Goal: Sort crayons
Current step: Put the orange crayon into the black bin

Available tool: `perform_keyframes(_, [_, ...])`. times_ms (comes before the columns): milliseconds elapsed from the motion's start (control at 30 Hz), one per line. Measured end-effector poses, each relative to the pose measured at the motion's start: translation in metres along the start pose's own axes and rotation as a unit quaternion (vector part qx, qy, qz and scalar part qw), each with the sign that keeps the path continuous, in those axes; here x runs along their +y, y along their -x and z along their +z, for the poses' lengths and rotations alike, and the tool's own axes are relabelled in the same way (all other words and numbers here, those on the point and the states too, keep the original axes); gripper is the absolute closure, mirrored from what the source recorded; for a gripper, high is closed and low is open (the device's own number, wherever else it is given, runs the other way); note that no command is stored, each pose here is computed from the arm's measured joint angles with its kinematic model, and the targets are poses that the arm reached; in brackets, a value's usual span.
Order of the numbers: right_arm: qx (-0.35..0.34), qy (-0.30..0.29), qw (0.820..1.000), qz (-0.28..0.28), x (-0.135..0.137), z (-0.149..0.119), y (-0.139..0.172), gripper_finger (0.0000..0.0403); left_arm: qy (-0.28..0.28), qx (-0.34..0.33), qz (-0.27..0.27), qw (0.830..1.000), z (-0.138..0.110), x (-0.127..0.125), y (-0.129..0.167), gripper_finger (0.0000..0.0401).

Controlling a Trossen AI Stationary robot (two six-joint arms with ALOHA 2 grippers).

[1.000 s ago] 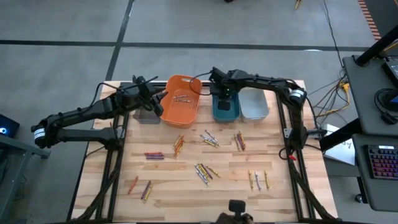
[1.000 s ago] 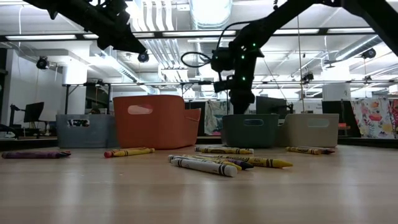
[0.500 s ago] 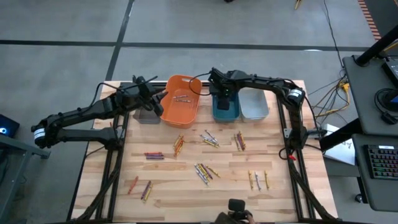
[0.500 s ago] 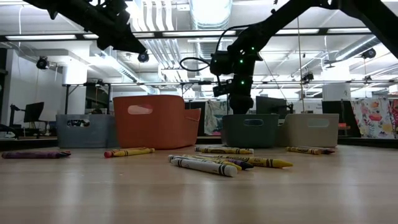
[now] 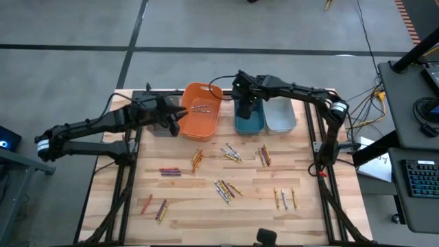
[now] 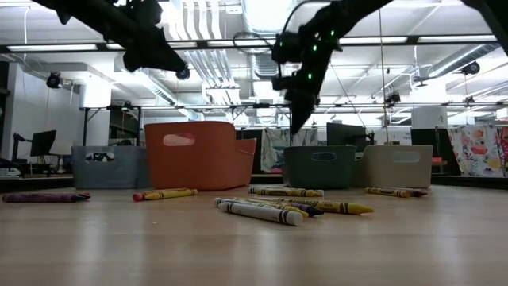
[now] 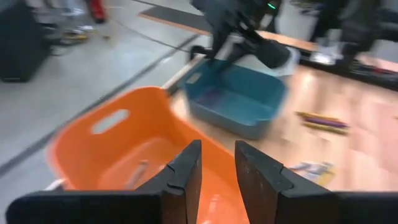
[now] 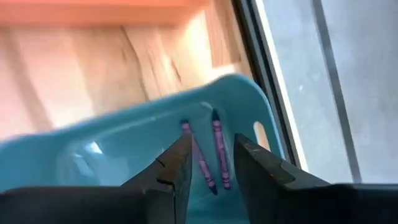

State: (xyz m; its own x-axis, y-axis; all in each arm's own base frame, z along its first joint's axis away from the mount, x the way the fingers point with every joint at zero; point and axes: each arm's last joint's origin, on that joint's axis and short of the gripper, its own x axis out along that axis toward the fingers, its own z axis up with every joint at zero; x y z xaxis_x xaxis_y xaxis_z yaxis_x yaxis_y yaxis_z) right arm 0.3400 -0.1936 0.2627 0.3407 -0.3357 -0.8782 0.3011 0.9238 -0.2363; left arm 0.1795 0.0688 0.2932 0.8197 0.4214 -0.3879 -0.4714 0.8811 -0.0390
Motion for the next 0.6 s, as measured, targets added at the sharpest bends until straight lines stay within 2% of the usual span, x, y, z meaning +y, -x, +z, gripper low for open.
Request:
perform_keyframes(100, [-0.026, -0.005, 1.0, 0.003, 0.012, 0.004, 0.02, 0.0303, 0.002, 0.007, -0.042, 0.999, -0.001, -0.008, 0.001, 0.0321])
perform_keyframes(233, [-0.063, -0.002, 0.998, 0.012, 0.031, 0.009, 0.046, 0.0309, 0.018, 0.035, -0.072, 0.997, -0.007, -0.017, 0.003, 0.0321])
perform_keyframes(433, [-0.11, 0.013, 0.993, 0.031, 0.064, 0.01, 0.075, 0.0306, 0.082, 0.086, -0.102, 0.988, -0.017, -0.033, 0.008, 0.0321])
perform_keyframes(600, [-0.137, 0.039, 0.989, 0.048, 0.088, 0.006, 0.088, 0.0302, 0.144, 0.145, -0.134, 0.97, -0.028, -0.055, 0.015, 0.0321])
